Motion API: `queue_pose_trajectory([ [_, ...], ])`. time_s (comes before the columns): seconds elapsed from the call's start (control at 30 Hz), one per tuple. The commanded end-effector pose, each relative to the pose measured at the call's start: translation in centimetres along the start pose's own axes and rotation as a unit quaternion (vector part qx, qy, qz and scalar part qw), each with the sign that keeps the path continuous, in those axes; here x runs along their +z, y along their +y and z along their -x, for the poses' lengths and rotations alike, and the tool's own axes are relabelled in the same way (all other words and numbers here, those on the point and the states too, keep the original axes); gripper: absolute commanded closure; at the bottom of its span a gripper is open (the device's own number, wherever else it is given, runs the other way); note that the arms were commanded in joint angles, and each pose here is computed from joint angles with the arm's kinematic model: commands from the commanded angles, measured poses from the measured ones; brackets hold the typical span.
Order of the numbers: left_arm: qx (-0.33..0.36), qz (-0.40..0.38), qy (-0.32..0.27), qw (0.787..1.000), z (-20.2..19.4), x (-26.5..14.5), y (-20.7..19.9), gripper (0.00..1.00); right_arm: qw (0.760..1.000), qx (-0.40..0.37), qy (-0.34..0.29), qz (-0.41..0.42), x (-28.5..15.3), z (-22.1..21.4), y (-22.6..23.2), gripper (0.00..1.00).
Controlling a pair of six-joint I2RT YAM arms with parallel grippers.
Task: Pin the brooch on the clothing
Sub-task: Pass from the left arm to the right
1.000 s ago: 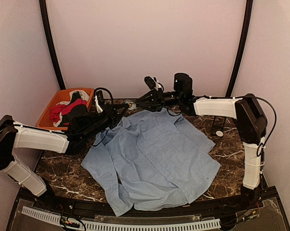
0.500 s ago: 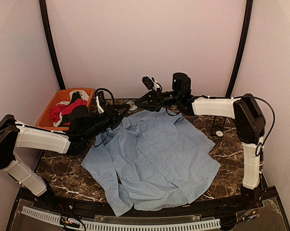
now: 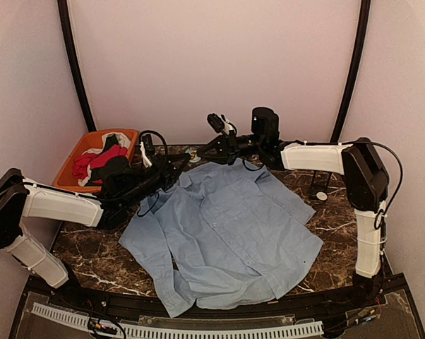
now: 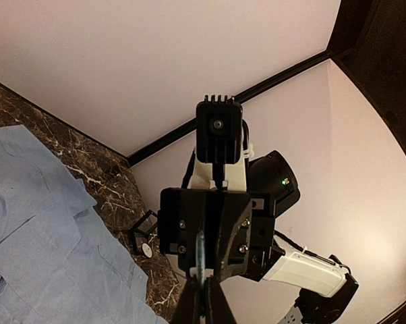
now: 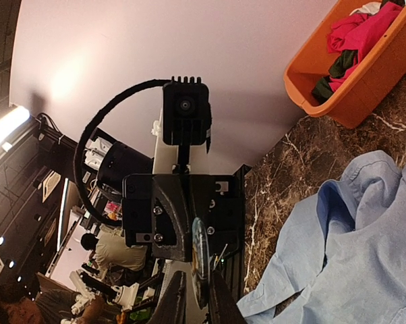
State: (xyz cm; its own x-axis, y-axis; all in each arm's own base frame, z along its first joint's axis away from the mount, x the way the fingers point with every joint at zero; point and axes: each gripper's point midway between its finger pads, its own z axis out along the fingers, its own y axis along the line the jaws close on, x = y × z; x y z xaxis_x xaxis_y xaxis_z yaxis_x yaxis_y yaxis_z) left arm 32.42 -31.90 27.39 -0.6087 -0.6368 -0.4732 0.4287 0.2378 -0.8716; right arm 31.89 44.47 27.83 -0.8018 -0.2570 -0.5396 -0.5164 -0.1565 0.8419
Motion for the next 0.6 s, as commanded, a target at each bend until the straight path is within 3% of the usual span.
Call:
queue_pose_trajectory([
  [0.0,0.006,-0.002,-0.007,1.0,0.1,-0.4,-0.1,0.99,1.0,-0.005,0.013,0.011,0.7,-0.7,-0.2,0.94],
  [0.2,0.008,0.0,-0.007,1.0,0.1,-0.4,0.1,0.99,0.999,0.006,0.031,0.022,1.2,-1.2,-0.1,1.0],
  [0.23,0.009,-0.006,-0.007,1.0,0.1,-0.3,-0.2,0.96,0.999,0.012,0.033,0.023,1.2,-1.3,-0.2,1.0],
  [0.3,0.01,-0.015,-0.006,1.0,0.1,-0.4,-0.5,0.8,0.998,0.036,0.034,0.03,1.1,-1.3,0.0,1.0],
  [0.33,0.011,-0.019,-0.006,1.0,0.2,-0.5,-0.8,0.67,0.998,0.051,0.03,0.037,1.0,-1.2,0.1,1.0],
  [0.4,0.017,-0.018,-0.011,1.0,0.4,-1.0,-1.0,0.54,0.994,0.089,0.016,0.056,0.5,-0.8,0.5,1.0],
  [0.57,0.062,0.008,-0.048,0.997,2.4,-3.7,-2.0,0.46,0.977,0.186,-0.052,0.087,-1.4,0.6,1.1,1.0],
])
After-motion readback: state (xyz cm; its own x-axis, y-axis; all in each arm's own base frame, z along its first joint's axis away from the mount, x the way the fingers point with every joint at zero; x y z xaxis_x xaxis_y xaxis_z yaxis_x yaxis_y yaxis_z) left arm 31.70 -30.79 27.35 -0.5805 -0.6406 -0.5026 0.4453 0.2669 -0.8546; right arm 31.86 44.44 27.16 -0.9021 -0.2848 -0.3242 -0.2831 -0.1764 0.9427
